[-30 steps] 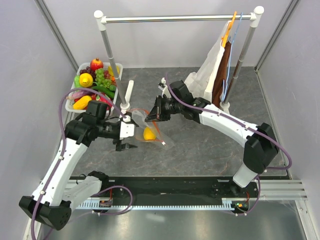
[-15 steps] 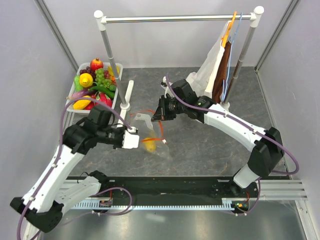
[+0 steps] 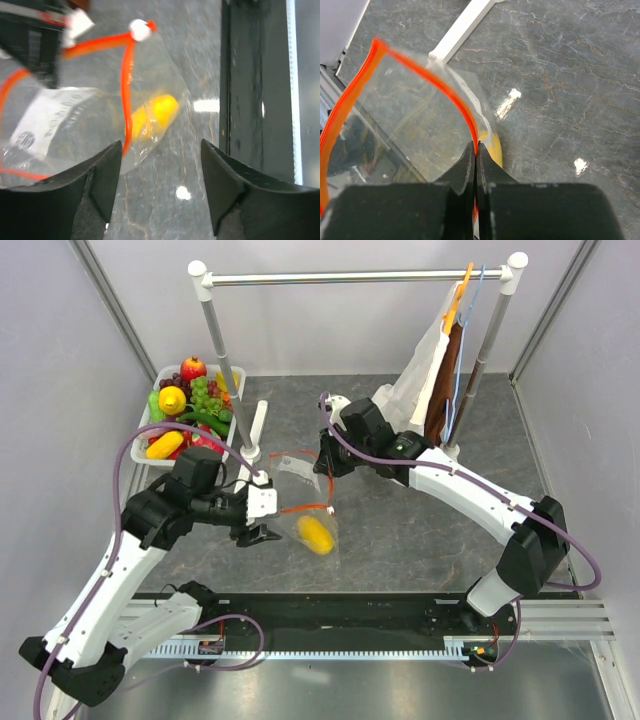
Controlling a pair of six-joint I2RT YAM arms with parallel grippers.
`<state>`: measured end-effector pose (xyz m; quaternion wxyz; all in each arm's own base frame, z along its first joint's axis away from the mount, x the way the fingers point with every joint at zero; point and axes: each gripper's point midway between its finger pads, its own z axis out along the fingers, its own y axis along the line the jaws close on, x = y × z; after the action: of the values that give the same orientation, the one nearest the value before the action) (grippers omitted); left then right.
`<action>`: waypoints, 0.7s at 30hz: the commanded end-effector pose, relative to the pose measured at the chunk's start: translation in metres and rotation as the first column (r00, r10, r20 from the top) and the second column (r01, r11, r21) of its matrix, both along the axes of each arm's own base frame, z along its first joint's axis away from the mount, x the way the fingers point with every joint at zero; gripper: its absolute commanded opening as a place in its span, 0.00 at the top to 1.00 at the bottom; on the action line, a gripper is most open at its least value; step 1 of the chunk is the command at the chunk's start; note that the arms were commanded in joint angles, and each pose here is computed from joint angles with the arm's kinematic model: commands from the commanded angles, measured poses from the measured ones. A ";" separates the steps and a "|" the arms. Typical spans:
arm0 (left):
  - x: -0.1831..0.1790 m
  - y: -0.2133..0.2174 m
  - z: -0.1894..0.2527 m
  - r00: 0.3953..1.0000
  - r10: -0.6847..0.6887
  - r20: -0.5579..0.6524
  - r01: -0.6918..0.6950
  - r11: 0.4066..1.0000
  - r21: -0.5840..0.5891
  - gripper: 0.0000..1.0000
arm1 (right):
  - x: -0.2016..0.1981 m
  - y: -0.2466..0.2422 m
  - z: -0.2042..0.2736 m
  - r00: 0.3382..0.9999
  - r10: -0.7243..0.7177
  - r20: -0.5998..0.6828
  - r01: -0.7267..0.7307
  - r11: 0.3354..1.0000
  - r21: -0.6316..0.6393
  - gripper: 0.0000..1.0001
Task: Place the food in the zip-top bag and seal the zipper
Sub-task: Adjust the zipper food storage bag at the center of the board.
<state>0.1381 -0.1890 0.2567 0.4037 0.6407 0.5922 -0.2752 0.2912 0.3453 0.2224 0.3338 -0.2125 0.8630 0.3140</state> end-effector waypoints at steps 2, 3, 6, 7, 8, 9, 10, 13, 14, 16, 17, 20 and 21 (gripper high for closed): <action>0.028 0.004 0.081 0.959 0.284 0.026 -0.266 0.923 -0.278 0.26 | 0.008 0.001 -0.003 0.998 0.004 0.066 -0.003 1.000 -0.016 1.00; 0.038 0.011 0.087 0.933 0.360 0.006 -0.342 0.891 -0.300 0.24 | 0.009 0.000 -0.003 0.998 0.002 0.070 -0.001 1.000 -0.019 1.00; 0.077 0.038 0.106 0.833 0.554 -0.017 -0.520 0.771 -0.368 0.23 | 0.014 -0.002 -0.003 0.996 -0.008 0.092 0.011 0.999 -0.035 1.00; 0.089 0.047 0.110 0.800 0.599 -0.031 -0.564 0.733 -0.379 0.23 | 0.015 -0.002 -0.004 0.995 -0.008 0.095 0.012 0.999 -0.037 1.00; 0.110 0.069 0.116 0.728 0.685 -0.039 -0.638 0.656 -0.403 0.23 | 0.015 -0.002 -0.003 0.995 -0.006 0.099 0.010 0.999 -0.039 1.00; 0.125 0.079 0.115 0.686 0.720 -0.101 -0.691 0.602 -0.401 0.23 | 0.016 -0.002 -0.002 0.995 -0.011 0.103 0.015 0.999 -0.036 1.00; 0.137 0.093 0.116 0.644 0.754 -0.132 -0.729 0.551 -0.406 0.23 | 0.015 -0.002 -0.001 0.995 -0.011 0.100 0.015 0.999 -0.032 1.00; 0.189 0.155 0.108 0.450 0.862 -0.233 -0.858 0.345 -0.382 0.23 | 0.016 -0.002 0.001 0.995 -0.017 0.103 0.020 0.999 -0.025 1.00; 0.202 0.184 0.104 0.365 0.896 -0.253 -0.893 0.260 -0.368 0.23 | 0.015 -0.001 0.002 0.995 -0.018 0.102 0.020 1.000 -0.022 1.00; 0.239 0.225 0.090 0.232 0.919 -0.319 -0.937 0.123 -0.327 0.24 | 0.016 -0.001 0.001 0.995 -0.024 0.098 0.026 0.999 -0.021 1.00; 0.251 0.245 0.097 0.182 0.932 -0.313 -0.941 0.072 -0.331 0.21 | 0.016 -0.001 0.002 0.995 -0.028 0.099 0.030 0.999 -0.019 1.00; 0.289 0.279 0.084 0.078 0.959 -0.273 -0.955 -0.007 -0.297 0.15 | 0.017 0.000 0.001 0.995 -0.034 0.091 0.036 0.999 -0.016 1.00; 0.297 0.292 0.083 0.010 0.964 -0.266 -0.954 -0.070 -0.290 0.14 | 0.018 -0.001 0.002 0.995 -0.040 0.090 0.042 0.999 -0.014 1.00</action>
<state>0.4000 0.0619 0.3141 0.5724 0.0137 0.8162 -0.0773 0.3009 0.3396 0.2141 0.3570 -0.2211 0.8616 0.2852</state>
